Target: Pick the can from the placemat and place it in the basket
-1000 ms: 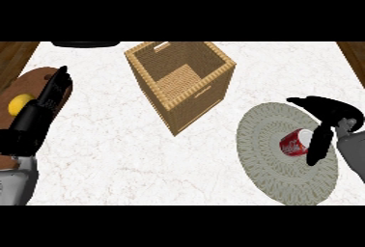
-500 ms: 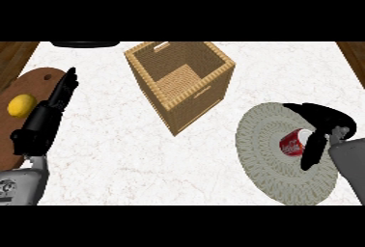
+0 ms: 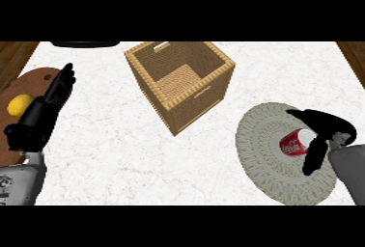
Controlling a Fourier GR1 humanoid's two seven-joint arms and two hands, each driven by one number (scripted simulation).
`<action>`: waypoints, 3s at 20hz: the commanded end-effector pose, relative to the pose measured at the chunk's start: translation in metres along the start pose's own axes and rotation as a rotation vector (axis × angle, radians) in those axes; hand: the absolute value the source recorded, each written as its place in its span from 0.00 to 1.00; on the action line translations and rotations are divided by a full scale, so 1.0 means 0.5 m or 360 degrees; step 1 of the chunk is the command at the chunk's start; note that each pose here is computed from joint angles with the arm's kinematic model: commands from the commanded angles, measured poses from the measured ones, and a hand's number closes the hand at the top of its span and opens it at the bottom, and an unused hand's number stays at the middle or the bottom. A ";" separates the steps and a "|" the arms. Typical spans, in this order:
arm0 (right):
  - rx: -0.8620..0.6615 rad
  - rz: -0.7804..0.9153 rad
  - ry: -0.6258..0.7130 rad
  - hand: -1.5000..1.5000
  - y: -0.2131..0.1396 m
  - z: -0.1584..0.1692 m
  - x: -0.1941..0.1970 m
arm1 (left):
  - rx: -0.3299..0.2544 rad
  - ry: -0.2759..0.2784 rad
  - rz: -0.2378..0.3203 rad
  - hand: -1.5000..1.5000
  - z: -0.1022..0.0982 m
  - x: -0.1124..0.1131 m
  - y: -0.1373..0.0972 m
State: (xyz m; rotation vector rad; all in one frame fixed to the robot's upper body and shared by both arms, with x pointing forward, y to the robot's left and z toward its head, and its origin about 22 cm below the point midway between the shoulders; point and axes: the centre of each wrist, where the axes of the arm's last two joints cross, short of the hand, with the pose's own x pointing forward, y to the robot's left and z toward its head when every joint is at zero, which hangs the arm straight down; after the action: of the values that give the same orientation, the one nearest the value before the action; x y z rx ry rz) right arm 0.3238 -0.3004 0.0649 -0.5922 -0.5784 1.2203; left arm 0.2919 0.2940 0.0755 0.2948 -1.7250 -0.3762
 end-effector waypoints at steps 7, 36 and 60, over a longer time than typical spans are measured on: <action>0.0037 -0.0103 -0.0015 1.00 0.043 -0.034 -0.007 | 0.0008 0.0007 -0.0005 0.50 -0.020 0.031 -0.002; -0.1565 -0.0733 0.0589 1.00 0.125 0.157 0.171 | 0.0086 0.0091 -0.0015 0.50 0.024 -0.023 0.042; -0.1819 -0.1045 -0.0173 1.00 -0.214 0.487 0.515 | -0.0046 -0.0018 0.0030 0.50 -0.022 0.016 -0.023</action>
State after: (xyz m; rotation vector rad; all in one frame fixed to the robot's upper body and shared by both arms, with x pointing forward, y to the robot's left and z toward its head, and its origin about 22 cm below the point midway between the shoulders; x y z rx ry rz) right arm 0.2733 -0.0706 0.3041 -1.1935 -1.6075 0.2475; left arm 0.2966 0.2873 0.0774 0.2681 -1.7279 -0.3933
